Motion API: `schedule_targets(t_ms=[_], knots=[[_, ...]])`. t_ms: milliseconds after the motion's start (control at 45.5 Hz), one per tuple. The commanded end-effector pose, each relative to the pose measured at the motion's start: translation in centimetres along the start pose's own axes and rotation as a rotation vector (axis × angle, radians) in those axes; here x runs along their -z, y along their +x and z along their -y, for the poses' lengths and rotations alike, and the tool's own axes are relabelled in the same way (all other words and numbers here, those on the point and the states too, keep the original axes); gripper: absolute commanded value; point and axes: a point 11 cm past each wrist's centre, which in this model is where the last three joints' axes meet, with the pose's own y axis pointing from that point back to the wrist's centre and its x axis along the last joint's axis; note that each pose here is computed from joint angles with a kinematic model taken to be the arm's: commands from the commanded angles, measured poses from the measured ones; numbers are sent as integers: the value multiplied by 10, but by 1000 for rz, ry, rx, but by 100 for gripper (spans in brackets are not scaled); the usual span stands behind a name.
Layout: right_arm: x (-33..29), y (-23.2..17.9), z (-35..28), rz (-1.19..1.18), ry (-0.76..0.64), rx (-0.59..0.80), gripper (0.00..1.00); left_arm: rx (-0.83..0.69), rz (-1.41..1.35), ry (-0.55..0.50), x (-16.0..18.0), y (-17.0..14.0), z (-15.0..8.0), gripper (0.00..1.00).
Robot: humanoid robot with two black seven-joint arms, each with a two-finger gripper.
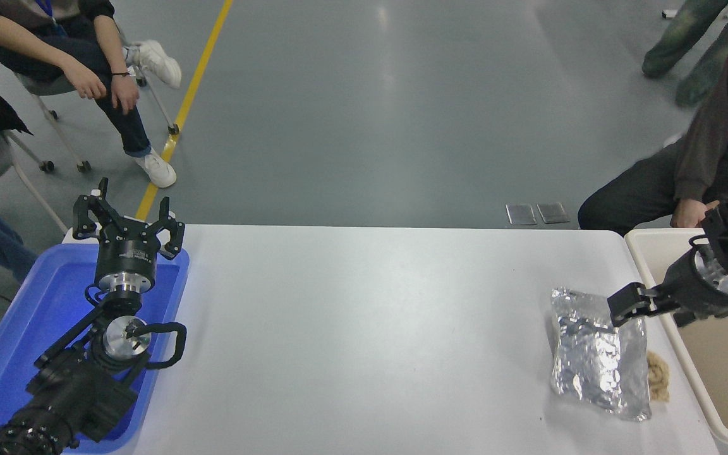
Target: Pick up foil plate and place in dustbin
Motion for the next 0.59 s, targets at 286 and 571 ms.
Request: schedule_targets(t_ms=[286,571], knots=[[-6,-19,47,51,13,-44,100,3,-1,0,0,-1,1,99],[4,-12,56,57,19,-59,100,3,-1,0,0,-1,1,99]])
